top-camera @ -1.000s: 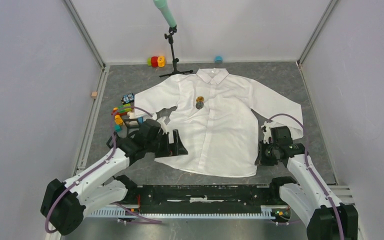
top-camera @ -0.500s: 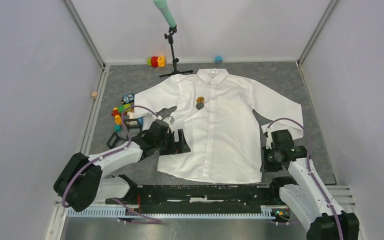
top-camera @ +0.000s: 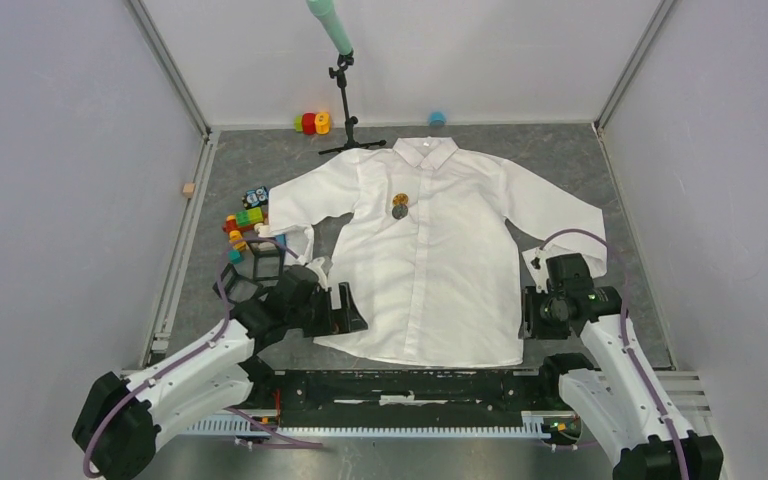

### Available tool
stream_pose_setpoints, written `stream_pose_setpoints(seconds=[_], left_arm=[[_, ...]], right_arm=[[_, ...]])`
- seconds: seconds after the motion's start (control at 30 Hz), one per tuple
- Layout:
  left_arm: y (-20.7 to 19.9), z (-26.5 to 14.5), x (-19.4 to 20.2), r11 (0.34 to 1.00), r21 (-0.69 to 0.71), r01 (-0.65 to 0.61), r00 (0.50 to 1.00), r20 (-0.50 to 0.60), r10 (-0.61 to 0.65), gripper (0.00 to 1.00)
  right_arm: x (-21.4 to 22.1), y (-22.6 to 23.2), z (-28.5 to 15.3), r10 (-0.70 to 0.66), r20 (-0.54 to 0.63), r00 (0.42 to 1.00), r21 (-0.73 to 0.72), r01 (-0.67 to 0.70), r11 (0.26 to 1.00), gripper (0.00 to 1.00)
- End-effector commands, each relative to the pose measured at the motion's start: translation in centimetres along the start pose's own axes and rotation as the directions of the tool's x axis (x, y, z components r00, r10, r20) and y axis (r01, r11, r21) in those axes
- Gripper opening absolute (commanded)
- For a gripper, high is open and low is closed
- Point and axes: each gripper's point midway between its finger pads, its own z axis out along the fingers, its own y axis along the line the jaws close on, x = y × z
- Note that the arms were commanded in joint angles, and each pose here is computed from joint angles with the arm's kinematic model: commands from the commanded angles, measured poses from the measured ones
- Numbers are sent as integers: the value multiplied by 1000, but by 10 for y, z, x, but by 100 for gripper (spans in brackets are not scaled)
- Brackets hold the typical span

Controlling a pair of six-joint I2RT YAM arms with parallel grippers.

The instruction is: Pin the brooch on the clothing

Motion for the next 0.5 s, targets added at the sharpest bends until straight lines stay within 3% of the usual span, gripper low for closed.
stream_pose_setpoints(seconds=[0.0,0.07,0.13,0.3,0.4,0.47], left_arm=[[-33,-19,-27,998,58,-20,998,57,16,100],[-46,-23,-44,996,68,-61,995,81,56,100],[-53,-21,-61,994,57,-97,992,88,92,100],[-54,-29,-134,991,27,-131,975,182,124,100],[-47,-54,-192,995,37,-91,953,292,76,100],[-37,-76,-225,995,-28,-91,925,369,95,100]], right_arm=[[-45,7,-22,-28,161,987,-4,29,1000,63],[-66,11,-26,-38,240,970,-14,43,999,86],[-88,10,-28,-47,317,947,4,48,999,97],[-152,6,-48,-83,544,835,71,53,996,98],[-182,-7,-66,-110,637,763,155,12,988,98],[-199,-18,-87,-133,680,721,227,-35,973,98]])
